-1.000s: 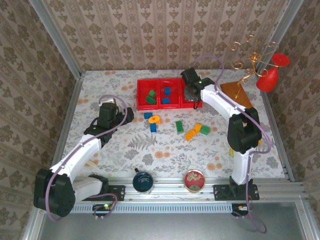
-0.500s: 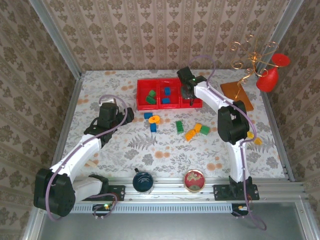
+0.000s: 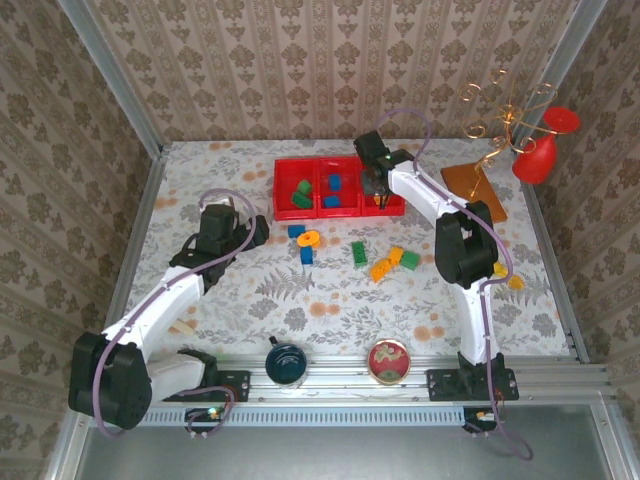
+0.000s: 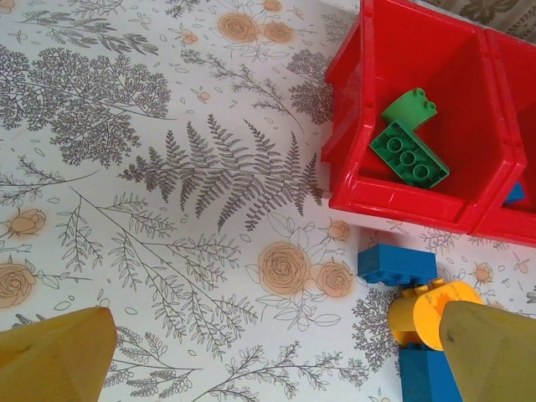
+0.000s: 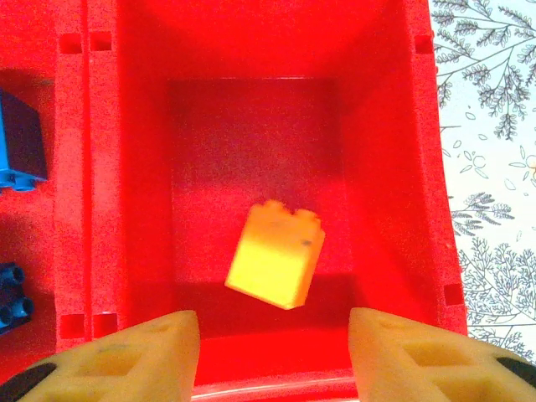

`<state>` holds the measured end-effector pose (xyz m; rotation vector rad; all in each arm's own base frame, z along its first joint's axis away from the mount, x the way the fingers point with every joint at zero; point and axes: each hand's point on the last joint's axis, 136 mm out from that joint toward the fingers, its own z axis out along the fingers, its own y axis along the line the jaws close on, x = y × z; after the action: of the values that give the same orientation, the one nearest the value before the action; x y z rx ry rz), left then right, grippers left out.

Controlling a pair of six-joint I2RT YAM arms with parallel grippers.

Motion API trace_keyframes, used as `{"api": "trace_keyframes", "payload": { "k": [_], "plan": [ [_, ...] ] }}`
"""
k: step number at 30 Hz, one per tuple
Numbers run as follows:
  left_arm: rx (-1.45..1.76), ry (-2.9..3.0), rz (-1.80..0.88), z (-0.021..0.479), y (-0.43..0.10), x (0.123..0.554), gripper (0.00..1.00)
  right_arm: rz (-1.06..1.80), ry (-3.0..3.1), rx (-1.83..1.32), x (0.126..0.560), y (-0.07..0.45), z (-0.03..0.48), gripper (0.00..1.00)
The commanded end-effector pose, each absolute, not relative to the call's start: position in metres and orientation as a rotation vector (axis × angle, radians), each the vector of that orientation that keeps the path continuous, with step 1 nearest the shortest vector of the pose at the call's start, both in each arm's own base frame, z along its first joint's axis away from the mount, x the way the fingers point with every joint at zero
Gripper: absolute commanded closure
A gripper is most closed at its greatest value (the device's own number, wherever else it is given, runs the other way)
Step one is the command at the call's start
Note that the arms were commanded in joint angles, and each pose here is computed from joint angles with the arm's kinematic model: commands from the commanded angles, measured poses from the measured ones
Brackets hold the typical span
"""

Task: Sort the legos into containers by color
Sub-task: Place the lego in the container, then pick up the lego from the center of the table.

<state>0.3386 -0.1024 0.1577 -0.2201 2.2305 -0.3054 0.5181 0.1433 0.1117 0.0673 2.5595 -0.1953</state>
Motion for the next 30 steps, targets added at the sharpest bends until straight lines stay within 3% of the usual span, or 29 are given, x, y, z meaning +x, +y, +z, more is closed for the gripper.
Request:
{"api": "trace_keyframes", "payload": {
  "k": [1, 16, 30],
  "plan": [
    [-0.221, 2.208, -0.310, 0.170, -0.101, 0.344, 0.00, -0.195, 2.534, 0.082, 0.515, 0.140, 0.134, 0.48],
    [-0.219, 2.209, -0.303, 0.170, -0.100, 0.343, 0.00, -0.057, 2.485, 0.170, 0.450, 0.136, 0.184, 0.47],
    [-0.231, 2.197, -0.306, 0.170, -0.097, 0.341, 0.00, -0.028, 2.596, 0.292, 0.358, 0.105, 0.157, 0.41]
  ]
}}
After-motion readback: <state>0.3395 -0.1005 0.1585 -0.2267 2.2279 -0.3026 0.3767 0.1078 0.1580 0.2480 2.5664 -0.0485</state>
